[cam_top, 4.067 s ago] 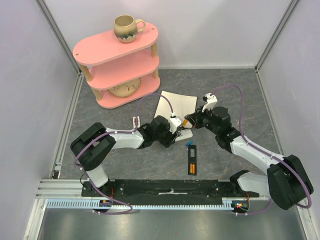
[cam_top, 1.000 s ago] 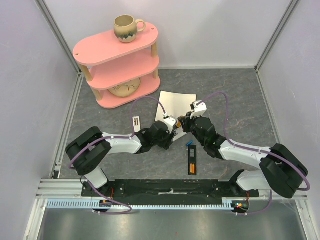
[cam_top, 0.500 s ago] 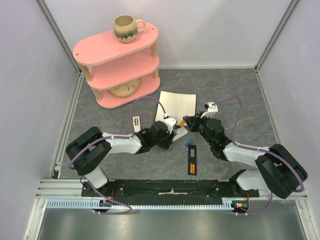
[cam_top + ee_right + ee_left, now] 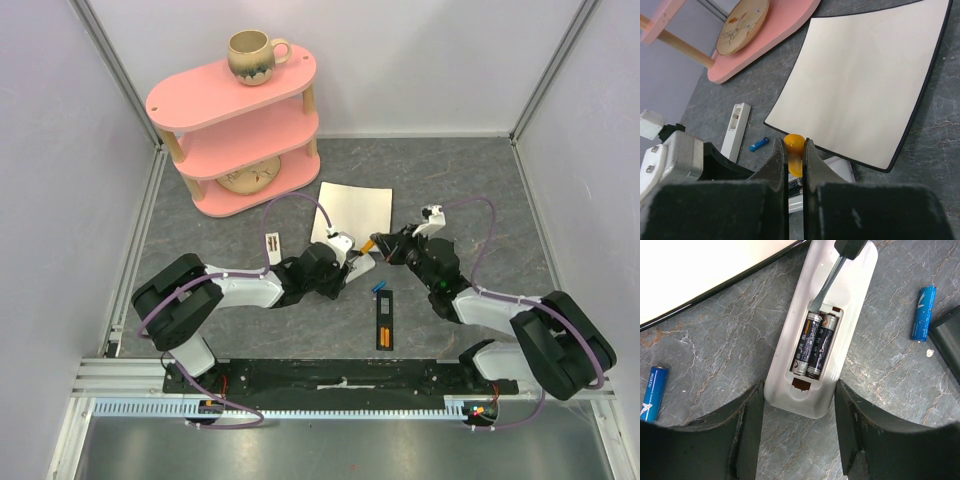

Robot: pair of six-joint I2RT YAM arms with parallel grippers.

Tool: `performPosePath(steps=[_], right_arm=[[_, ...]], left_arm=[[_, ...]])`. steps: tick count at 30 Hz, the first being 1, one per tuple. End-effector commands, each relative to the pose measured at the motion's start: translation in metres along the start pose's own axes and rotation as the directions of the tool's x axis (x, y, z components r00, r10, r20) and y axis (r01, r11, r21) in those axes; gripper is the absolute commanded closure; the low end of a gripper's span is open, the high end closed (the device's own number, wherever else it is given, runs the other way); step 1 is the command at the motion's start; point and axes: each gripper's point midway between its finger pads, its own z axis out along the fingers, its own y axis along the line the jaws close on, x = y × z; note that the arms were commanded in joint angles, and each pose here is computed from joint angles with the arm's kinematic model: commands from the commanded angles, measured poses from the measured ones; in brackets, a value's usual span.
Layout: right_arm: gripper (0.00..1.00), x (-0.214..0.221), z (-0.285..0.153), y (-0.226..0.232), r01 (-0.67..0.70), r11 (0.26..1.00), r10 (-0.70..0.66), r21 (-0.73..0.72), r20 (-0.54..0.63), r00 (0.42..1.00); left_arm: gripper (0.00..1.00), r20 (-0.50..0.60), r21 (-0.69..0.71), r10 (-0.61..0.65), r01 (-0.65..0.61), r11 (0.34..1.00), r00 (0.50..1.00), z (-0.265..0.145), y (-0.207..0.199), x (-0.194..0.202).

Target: Unload the batteries from the remote control

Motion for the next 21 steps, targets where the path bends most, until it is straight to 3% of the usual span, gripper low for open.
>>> performPosePath(steps=[1,10,17,18,21], right_arm=[[1.00,0.008,-0.014,0.049,-0.126,0.975,0.108,-0.185,-0.101,0.989],[1.00,0.006,-0.016,0.052,-0.121,0.974,0.103,-0.193,-0.101,0.990],[1.00,-0.003,-0.015,0.040,-0.033,0.992,0.024,-0.125,-0.070,0.997],[1.00,-0.006,-0.014,0.040,-0.019,0.993,0.011,-0.119,-0.062,0.998],[1.00,-0.018,-0.013,0.040,0.030,0.995,-0.034,-0.093,-0.032,0.999]], left_arm=[[0.98,-0.203,-0.093,-0.035,0.016,0.996,0.979,0.002,0.022,0.067],[0.98,-0.206,-0.095,-0.030,0.010,0.995,0.978,0.003,0.022,0.067],[0.97,-0.173,-0.082,-0.027,0.013,0.997,0.985,-0.003,0.021,0.056],[0.94,-0.163,-0.073,-0.025,0.013,0.997,0.986,-0.005,0.019,0.053],[0.58,-0.131,-0.033,-0.028,0.023,0.999,0.991,-0.010,0.012,0.044]])
